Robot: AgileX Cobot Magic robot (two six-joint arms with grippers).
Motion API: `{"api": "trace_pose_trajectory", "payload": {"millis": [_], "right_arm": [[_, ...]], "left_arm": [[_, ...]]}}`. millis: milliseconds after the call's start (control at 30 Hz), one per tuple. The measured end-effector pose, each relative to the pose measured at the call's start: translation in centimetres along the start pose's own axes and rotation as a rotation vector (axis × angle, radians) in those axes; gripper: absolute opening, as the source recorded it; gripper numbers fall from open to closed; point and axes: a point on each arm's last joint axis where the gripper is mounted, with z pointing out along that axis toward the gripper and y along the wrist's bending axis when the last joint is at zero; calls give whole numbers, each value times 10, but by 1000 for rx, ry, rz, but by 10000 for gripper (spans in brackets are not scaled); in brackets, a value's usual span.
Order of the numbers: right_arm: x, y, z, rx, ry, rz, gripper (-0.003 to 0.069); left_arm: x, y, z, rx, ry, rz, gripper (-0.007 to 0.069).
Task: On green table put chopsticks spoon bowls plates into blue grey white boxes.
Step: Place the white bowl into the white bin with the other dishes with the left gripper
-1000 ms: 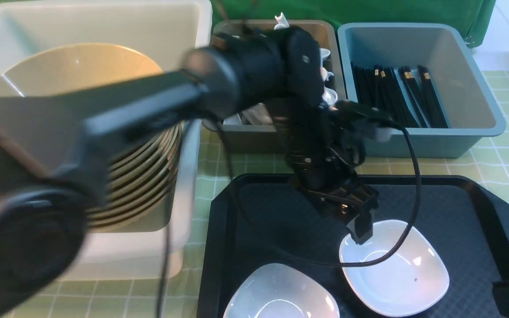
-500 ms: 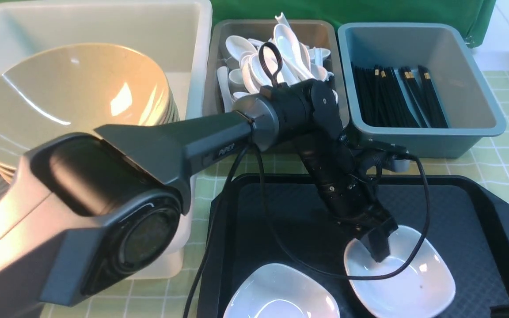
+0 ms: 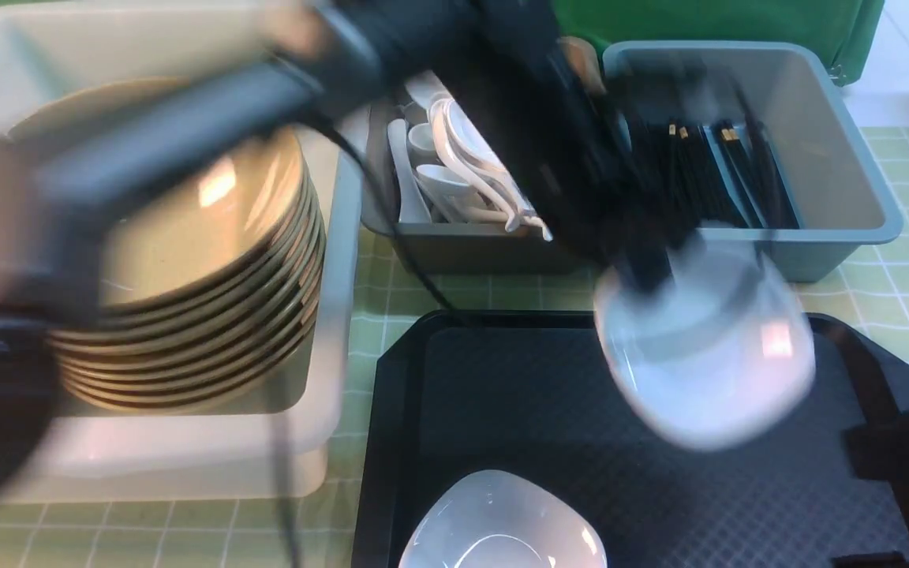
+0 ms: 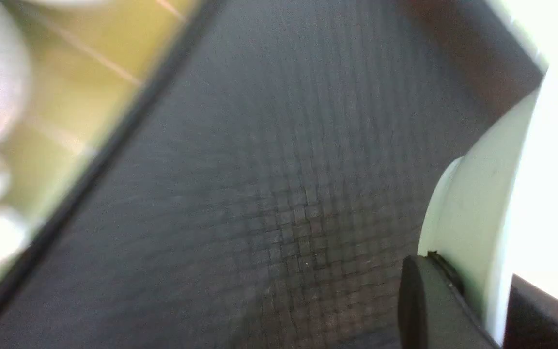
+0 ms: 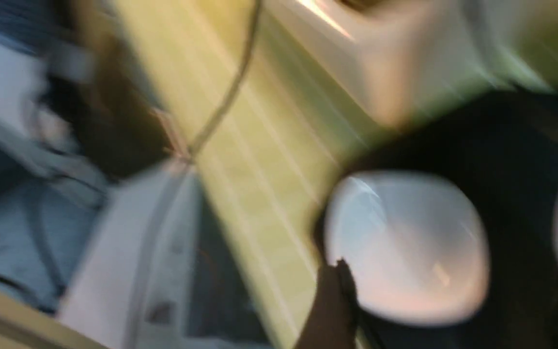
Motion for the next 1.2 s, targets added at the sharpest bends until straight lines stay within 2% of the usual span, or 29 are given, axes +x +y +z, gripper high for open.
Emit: {"api": "trace_pose_trajectory", "payload": {"millis": [67, 167, 267, 300, 367, 400, 467, 500, 533, 600, 700, 767, 867, 1000, 1200], "right_arm": [[-18, -4, 1, -68, 0, -36, 384], [-38, -8, -1, -83, -8, -66, 210], [-64, -2, -5, -116, -36, -155, 54], [-66, -2, -5, -126, -35, -162, 51], [-77, 4, -3, -163, -45, -209, 34], [-86, 8, 4, -204, -50, -239, 27], [-96, 10, 18, -250, -36, -263, 25], [-105, 12, 29, -265, -14, -275, 25], [-106, 12, 34, -274, -4, -276, 25], [-117, 14, 58, -258, 75, -305, 25], [-131, 23, 77, -213, 133, -351, 25], [-142, 35, 92, -164, 157, -392, 27], [-147, 50, 107, -166, 159, -428, 29], [-146, 60, 128, -194, 175, -436, 34], [-139, 54, 159, -190, 230, -423, 38]], "left_arm": [[11, -3, -85, -65, -161, -75, 15], [39, 2, -138, -122, -246, -145, 15], [101, 9, -199, -228, -345, -301, 15], [106, 5, -206, -234, -363, -306, 15], [144, 10, -226, -292, -418, -425, 15], [179, 6, -243, -361, -488, -519, 15], [210, -3, -253, -451, -568, -604, 15], [231, -12, -258, -542, -647, -659, 15], [232, -14, -260, -560, -663, -658, 15], [251, -24, -257, -655, -732, -707, 15], [259, -23, -251, -688, -723, -757, 15], [267, -9, -250, -750, -692, -846, 15], [274, 13, -257, -838, -708, -937, 15], [284, 46, -264, -879, -731, -1068, 15], [311, 84, -273, -921, -770, -1270, 15]]}}
